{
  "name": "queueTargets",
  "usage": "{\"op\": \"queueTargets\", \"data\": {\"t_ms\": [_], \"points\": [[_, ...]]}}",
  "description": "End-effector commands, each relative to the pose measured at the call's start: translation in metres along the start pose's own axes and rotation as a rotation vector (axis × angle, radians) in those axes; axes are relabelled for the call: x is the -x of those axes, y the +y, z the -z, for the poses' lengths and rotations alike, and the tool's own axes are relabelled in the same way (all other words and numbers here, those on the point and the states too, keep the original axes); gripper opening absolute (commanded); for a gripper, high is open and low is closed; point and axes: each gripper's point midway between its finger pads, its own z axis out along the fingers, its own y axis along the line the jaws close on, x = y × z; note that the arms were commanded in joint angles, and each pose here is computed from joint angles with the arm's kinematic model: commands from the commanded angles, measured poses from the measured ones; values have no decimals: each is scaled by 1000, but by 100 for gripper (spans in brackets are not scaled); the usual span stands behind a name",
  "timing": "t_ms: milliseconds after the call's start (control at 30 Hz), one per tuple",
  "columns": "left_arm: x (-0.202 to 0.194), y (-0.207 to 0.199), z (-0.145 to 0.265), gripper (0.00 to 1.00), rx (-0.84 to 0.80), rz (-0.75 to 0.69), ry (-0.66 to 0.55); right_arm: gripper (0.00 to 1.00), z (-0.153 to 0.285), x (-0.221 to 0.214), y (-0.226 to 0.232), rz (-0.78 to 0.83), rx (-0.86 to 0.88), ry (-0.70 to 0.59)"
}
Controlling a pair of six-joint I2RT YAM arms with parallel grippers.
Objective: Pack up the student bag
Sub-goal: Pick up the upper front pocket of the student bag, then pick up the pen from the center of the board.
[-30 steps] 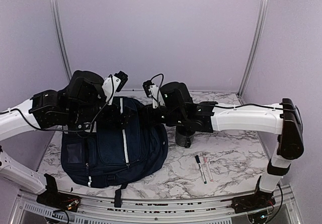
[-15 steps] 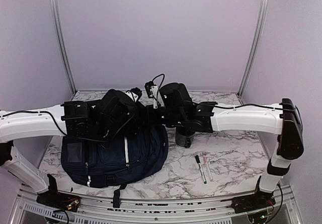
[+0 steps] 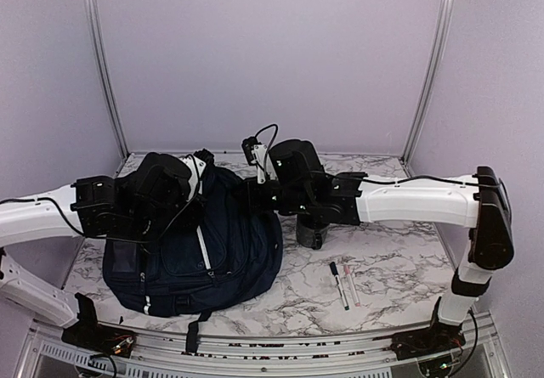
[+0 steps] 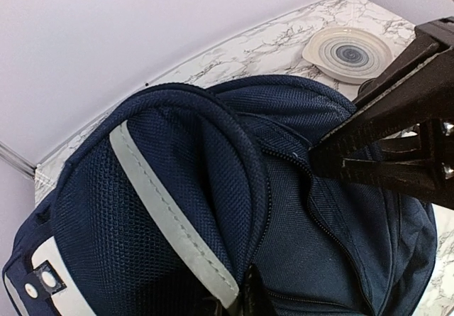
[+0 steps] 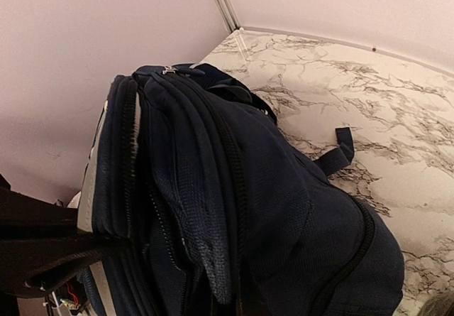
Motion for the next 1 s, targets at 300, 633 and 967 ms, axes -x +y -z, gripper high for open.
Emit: {"op": "queueTargets", "data": {"t_ms": [300, 633, 967], "points": [[38, 64, 58, 0, -38, 106, -162, 45, 87, 60, -33, 69, 1, 61], [48, 58, 51, 0, -111, 103, -171, 44, 175, -84, -190, -233, -575, 438], [51, 53, 45, 0, -139, 30, -179, 54, 162, -206, -210, -372, -578, 808]]}}
